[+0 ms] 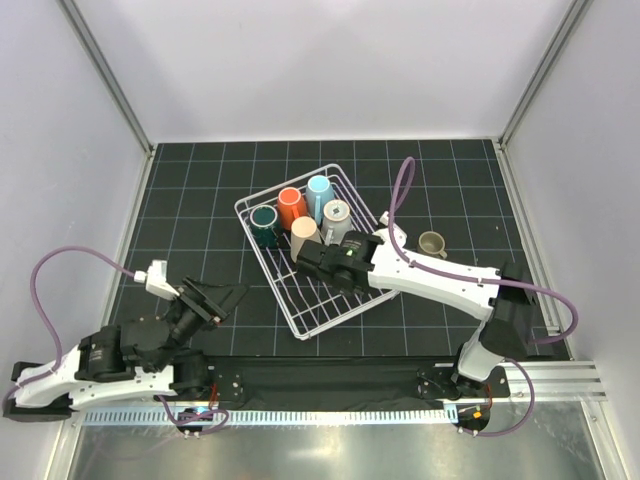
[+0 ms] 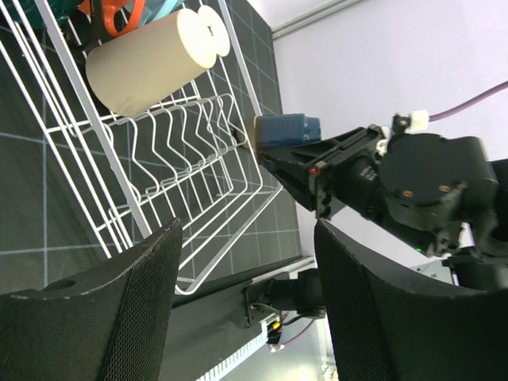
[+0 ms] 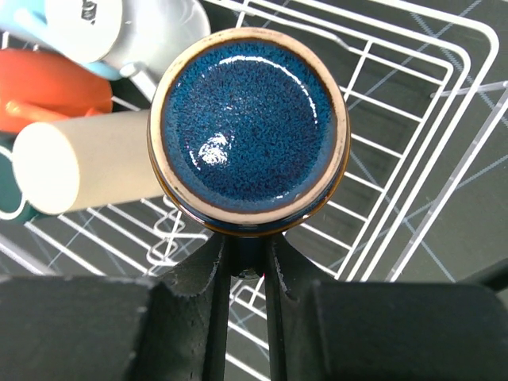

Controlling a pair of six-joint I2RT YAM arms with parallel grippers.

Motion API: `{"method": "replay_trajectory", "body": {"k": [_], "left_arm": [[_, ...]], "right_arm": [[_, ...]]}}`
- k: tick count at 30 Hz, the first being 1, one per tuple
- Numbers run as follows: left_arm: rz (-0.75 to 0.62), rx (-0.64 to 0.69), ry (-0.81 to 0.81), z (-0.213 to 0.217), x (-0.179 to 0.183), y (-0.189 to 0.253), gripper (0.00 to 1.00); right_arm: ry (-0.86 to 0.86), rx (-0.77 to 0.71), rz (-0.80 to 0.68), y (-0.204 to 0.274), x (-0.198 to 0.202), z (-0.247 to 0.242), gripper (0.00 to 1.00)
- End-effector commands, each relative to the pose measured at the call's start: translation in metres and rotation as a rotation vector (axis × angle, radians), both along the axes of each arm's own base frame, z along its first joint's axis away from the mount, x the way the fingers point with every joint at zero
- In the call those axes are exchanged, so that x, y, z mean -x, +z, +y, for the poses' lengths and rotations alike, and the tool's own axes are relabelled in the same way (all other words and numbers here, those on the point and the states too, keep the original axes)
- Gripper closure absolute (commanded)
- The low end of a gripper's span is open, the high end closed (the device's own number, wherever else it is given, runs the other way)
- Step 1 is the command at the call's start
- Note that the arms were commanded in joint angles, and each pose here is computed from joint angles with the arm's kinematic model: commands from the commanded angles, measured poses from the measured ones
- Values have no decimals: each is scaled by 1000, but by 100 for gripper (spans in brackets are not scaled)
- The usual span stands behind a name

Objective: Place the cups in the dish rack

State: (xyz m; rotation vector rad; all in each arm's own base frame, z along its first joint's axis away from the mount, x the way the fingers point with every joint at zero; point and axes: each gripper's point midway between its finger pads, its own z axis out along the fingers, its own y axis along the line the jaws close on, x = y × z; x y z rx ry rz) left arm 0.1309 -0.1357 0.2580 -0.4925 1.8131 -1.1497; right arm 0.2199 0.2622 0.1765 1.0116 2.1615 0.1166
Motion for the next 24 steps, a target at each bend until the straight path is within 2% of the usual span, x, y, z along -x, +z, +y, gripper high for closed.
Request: {"method": "replay_trajectory", "body": {"k": [1,13,24], "left_arm": [[8,13,23,9,-1,-3,35],[10,36,48,25,-2,-7,35],[17,19,38,15,-2,-8,35]], "right_arm": [[-148,129,5,-5,5,-46,96],[-155,243,92,-37,18,-74,96],[-199,287,151,-57,17,-81,96]]}}
